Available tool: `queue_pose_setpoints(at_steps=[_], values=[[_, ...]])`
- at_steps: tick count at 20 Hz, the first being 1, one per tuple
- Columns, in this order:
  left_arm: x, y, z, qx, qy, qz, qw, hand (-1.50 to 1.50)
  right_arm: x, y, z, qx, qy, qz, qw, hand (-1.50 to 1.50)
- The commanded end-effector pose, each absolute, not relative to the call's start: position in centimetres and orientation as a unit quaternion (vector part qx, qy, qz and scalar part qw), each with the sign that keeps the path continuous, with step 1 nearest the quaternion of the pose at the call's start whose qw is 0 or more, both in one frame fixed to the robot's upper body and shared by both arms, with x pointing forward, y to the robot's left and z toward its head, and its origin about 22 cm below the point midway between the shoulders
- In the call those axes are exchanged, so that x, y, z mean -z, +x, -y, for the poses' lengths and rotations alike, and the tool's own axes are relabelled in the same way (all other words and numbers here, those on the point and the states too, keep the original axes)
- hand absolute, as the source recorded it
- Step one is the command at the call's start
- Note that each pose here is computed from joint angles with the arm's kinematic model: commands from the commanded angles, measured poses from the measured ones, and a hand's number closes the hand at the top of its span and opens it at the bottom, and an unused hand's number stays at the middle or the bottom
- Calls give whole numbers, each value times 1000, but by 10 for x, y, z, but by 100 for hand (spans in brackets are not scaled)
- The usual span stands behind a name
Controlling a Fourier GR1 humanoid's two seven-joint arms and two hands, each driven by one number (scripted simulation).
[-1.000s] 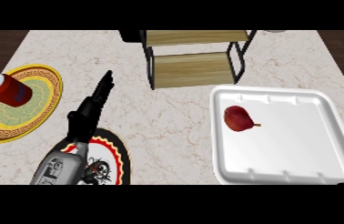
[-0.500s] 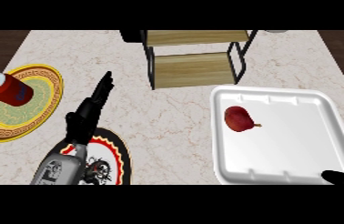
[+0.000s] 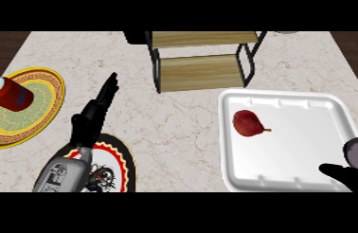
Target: Pick the eggplant from the tray and place it in the tiered shelf
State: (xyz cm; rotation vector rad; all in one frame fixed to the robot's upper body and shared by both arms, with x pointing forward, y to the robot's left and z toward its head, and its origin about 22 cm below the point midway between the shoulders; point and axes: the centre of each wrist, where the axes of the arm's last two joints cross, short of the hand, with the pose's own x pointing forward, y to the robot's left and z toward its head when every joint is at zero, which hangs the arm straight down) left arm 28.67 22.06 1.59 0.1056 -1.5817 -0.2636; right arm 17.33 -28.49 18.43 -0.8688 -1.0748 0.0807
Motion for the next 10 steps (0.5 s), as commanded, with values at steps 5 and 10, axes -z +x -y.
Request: queue_pose_setpoints(at_steps=[5, 10], values=[[-13, 287, -224, 117, 45, 703, 700, 0, -173, 180, 272, -6, -399, 424, 813, -150], [-21, 294, -211, 118, 54, 710, 692, 0, -175, 203, 283, -6, -402, 414, 817, -150]])
